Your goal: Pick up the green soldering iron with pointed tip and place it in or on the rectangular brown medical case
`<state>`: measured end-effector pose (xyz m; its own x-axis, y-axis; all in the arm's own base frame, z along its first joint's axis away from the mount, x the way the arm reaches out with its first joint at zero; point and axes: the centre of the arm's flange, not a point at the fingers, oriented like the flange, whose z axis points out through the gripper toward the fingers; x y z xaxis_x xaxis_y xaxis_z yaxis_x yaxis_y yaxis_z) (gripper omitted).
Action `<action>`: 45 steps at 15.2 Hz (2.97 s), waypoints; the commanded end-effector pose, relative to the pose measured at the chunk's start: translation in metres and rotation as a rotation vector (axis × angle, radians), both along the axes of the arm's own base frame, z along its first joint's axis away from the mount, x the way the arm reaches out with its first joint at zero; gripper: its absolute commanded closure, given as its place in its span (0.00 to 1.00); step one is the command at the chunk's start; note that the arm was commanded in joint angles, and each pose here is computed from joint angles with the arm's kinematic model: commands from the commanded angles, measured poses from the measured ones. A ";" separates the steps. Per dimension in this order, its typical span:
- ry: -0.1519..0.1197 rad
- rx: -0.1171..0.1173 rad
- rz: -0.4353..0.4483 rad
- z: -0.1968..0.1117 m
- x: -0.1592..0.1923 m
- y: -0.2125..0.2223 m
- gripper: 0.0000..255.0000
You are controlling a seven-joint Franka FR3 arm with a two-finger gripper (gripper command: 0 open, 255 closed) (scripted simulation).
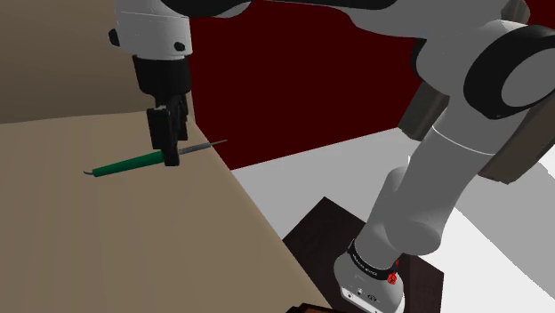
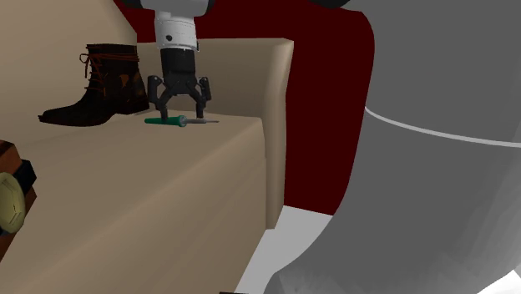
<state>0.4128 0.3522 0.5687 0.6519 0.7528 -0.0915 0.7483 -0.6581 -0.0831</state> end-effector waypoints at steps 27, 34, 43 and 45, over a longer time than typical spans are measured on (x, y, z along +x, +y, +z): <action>0.000 0.000 0.000 0.041 -0.001 0.000 1.00; 0.000 0.000 0.000 0.078 -0.001 0.000 1.00; 0.000 0.000 0.000 0.126 -0.001 0.000 1.00; 0.000 0.000 0.000 0.136 -0.001 0.000 1.00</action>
